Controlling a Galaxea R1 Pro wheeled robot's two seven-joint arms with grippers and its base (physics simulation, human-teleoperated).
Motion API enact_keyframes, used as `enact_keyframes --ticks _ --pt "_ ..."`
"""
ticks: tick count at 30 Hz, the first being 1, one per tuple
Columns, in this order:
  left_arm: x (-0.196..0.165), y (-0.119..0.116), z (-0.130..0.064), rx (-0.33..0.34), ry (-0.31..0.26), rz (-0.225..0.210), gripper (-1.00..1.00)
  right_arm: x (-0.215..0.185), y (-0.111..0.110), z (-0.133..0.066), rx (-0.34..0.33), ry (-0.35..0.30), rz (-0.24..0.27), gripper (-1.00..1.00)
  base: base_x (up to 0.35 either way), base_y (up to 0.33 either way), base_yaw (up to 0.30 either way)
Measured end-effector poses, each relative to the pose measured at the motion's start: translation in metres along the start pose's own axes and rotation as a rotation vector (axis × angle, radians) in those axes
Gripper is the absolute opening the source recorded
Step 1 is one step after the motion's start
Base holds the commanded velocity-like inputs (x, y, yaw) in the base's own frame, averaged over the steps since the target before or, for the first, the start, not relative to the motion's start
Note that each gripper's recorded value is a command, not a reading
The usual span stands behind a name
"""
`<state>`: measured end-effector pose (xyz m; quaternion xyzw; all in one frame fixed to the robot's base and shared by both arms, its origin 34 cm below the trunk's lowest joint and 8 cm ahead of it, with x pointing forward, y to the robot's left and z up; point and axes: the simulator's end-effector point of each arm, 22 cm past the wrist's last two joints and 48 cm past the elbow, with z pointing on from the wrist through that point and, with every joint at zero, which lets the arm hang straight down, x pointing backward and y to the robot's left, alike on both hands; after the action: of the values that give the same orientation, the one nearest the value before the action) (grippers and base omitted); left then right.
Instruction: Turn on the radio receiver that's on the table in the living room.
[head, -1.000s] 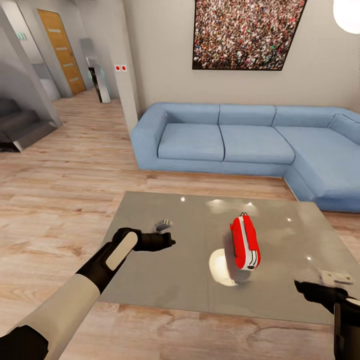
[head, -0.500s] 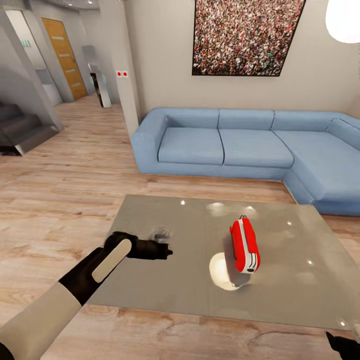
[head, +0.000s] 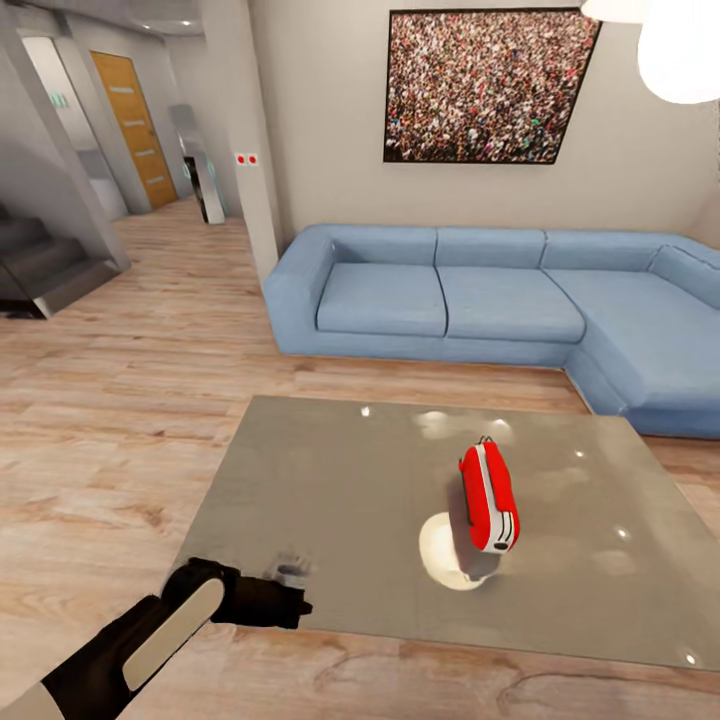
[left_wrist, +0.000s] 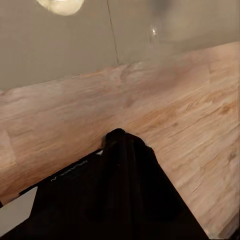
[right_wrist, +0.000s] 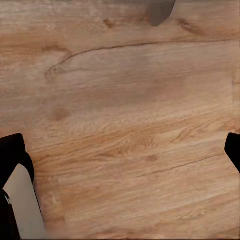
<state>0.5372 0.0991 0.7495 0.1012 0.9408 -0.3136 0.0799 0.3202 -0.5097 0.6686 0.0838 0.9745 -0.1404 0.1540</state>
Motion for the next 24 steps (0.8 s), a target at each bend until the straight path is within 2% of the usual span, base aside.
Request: enact_keyframes --ticks 2,4,6,8,10,14,16,19,22,24 --pt "0.017 0.014 0.004 -0.021 -0.003 -0.031 -1.00 0.023 0.009 0.006 -0.022 0.036 0.005 1.00 0.000 0.000 0.000" --pt "0.037 0.037 0.011 -0.056 -0.018 -0.075 -1.00 0.057 0.028 0.013 -0.064 0.088 0.012 1.00 0.000 0.000 0.000" --pt "0.067 0.059 0.022 -0.099 0.008 -0.103 -1.00 0.084 0.043 0.020 -0.094 0.124 -0.002 1.00 0.000 0.000 0.000" --pt "0.098 0.071 0.033 -0.131 0.053 -0.108 -1.00 0.102 0.052 0.025 -0.110 0.149 -0.013 1.00 0.000 0.000 0.000" --pt "0.133 0.082 0.046 -0.168 0.093 -0.088 -1.00 0.130 0.065 0.029 -0.130 0.189 -0.020 1.00 0.000 0.000 0.000" --pt "0.165 0.097 0.056 -0.211 0.111 -0.068 -1.00 0.167 0.084 0.030 -0.155 0.248 -0.033 1.00 0.000 0.000 0.000" --pt "0.177 0.103 0.060 -0.227 0.121 -0.089 -1.00 0.184 0.096 0.027 -0.174 0.282 -0.047 1.00 0.000 0.000 0.000" --pt "0.203 0.112 0.071 -0.264 0.156 -0.146 -1.00 0.204 0.112 0.022 -0.198 0.320 -0.079 1.00 0.000 0.000 0.000" --pt "0.236 0.122 0.083 -0.322 0.196 -0.198 -1.00 0.212 0.119 0.020 -0.194 0.334 -0.114 1.00 0.000 0.000 0.000" --pt "0.252 0.124 0.090 -0.351 0.201 -0.219 -1.00 0.215 0.122 0.019 -0.191 0.340 -0.126 1.00 0.000 0.000 0.000"
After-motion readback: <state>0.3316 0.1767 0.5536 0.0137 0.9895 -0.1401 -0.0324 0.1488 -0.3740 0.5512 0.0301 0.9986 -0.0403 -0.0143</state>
